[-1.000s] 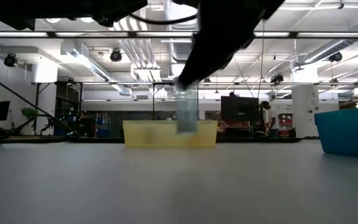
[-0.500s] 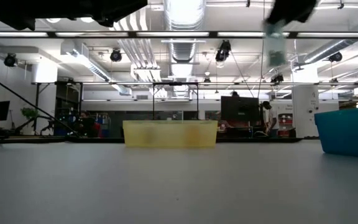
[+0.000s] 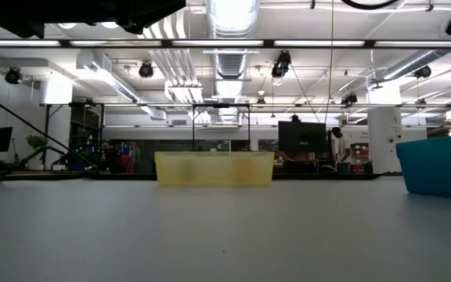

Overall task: Pick and place medicine bottles into bin by pill shape (circle, oval)
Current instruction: Put the blue pill bottle into the blue bin

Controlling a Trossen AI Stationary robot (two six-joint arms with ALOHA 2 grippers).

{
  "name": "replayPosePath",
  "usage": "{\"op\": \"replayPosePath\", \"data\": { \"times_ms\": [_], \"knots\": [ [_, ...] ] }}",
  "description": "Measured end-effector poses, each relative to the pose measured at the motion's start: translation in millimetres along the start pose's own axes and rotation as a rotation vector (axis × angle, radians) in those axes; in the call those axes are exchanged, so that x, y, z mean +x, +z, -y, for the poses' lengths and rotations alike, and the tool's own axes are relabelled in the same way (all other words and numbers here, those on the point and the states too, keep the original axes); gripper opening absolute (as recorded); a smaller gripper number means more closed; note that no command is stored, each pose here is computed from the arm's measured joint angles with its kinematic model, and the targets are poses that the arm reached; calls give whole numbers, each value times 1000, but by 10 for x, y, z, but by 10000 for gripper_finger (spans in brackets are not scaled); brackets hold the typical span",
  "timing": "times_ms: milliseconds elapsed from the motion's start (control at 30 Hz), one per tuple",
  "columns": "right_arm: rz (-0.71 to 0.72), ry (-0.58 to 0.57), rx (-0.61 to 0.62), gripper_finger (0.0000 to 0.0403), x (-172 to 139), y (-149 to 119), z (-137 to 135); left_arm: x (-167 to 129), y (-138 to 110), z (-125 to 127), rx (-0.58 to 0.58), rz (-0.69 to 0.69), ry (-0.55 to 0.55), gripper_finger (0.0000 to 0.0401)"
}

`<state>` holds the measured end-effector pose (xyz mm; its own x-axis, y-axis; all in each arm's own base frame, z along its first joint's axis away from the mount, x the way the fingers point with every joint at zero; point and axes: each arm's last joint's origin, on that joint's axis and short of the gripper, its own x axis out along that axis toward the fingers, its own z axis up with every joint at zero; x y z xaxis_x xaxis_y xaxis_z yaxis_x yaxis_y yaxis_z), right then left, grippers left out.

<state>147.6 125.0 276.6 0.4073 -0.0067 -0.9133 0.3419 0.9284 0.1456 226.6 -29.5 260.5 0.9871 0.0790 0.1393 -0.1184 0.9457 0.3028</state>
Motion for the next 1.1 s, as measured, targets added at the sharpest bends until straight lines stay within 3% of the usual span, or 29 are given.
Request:
{"op": "replayPosePath", "data": {
  "times_ms": [200, 433, 1100],
  "knots": [
    [-21, 32, 35, 109, -5, -288, 224, 0, 0, 0, 0, -1, 1, 156],
    [-59, -26, -50, 108, 193, -500, 348, 0, 0, -1, 0, -1, 3, 156],
    [-53, -173, -132, 107, 510, -597, 351, 0, -1, -1, 0, -2, 3, 156]
  ]
}}
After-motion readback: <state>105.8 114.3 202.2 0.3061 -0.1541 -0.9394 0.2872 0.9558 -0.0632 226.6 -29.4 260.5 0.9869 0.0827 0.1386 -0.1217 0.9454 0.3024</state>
